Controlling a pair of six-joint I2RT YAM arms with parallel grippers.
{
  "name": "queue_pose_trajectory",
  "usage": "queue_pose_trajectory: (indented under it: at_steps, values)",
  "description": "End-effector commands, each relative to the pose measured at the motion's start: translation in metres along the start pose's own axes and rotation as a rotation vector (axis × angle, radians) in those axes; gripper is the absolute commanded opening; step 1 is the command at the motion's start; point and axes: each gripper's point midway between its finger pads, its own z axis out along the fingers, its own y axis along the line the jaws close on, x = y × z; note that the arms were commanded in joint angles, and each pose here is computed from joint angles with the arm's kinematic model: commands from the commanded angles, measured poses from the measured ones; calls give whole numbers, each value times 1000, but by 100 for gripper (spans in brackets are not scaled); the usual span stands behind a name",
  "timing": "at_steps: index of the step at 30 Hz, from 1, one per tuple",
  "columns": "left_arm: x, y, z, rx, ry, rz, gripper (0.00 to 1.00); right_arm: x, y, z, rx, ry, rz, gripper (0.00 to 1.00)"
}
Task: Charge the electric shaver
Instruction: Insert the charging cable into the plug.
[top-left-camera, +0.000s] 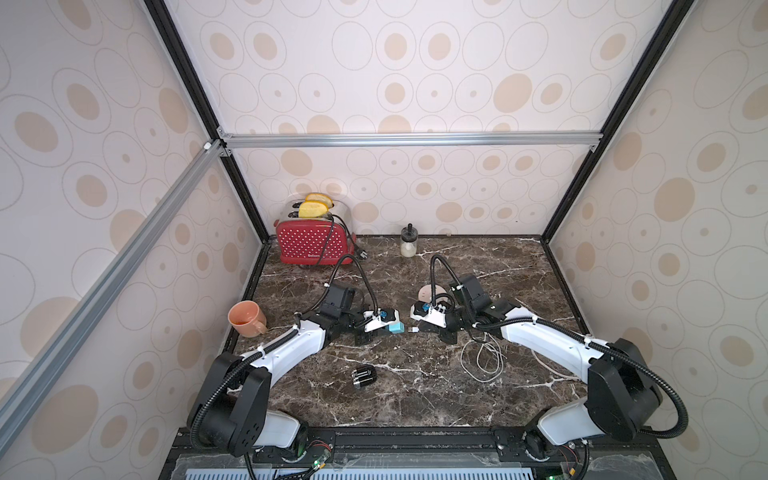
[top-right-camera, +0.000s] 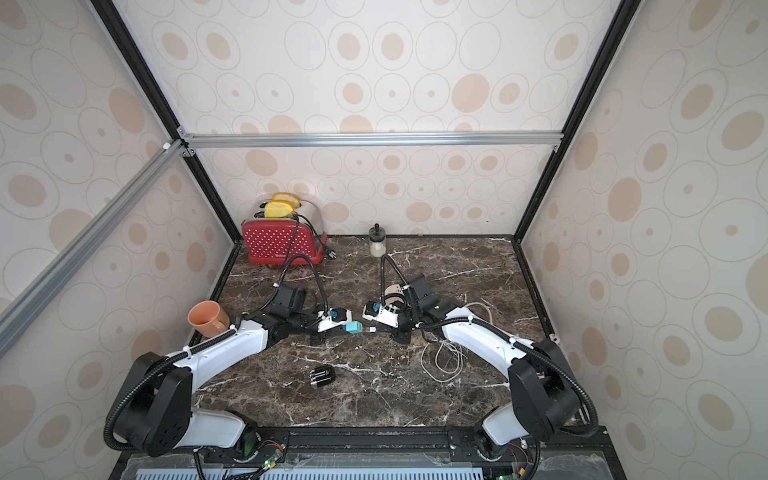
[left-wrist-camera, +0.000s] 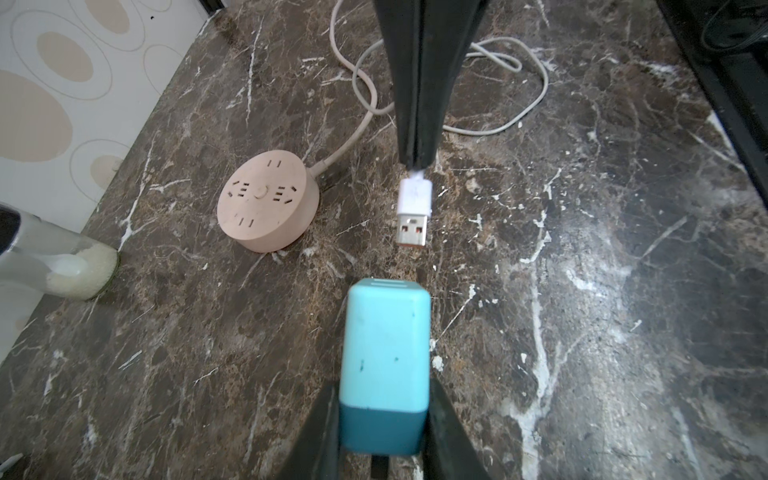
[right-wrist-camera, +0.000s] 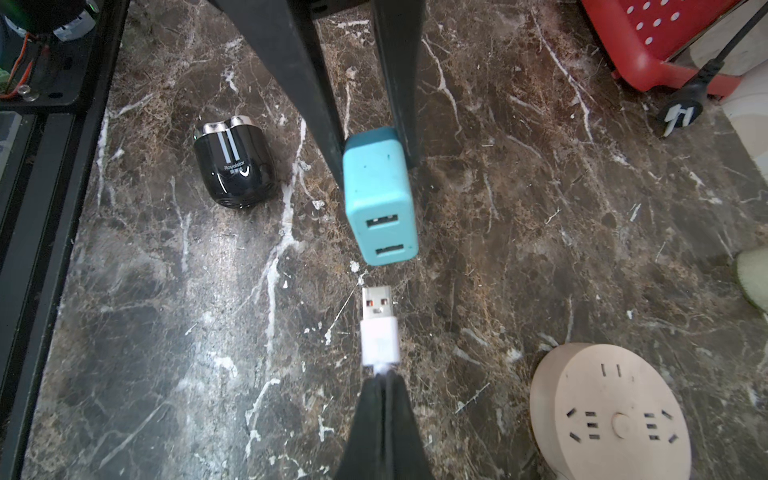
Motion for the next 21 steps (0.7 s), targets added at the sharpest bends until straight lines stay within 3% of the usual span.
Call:
queue_pose_trajectory:
  at_steps: [1,21]
  values:
    - [-6,-9,2,32,-44,54,0,0,0,3,-12,-17,-8,0]
    - [-6,-13,2,62,-37,60,0,-6,-5,11,-9,-18,-5,0]
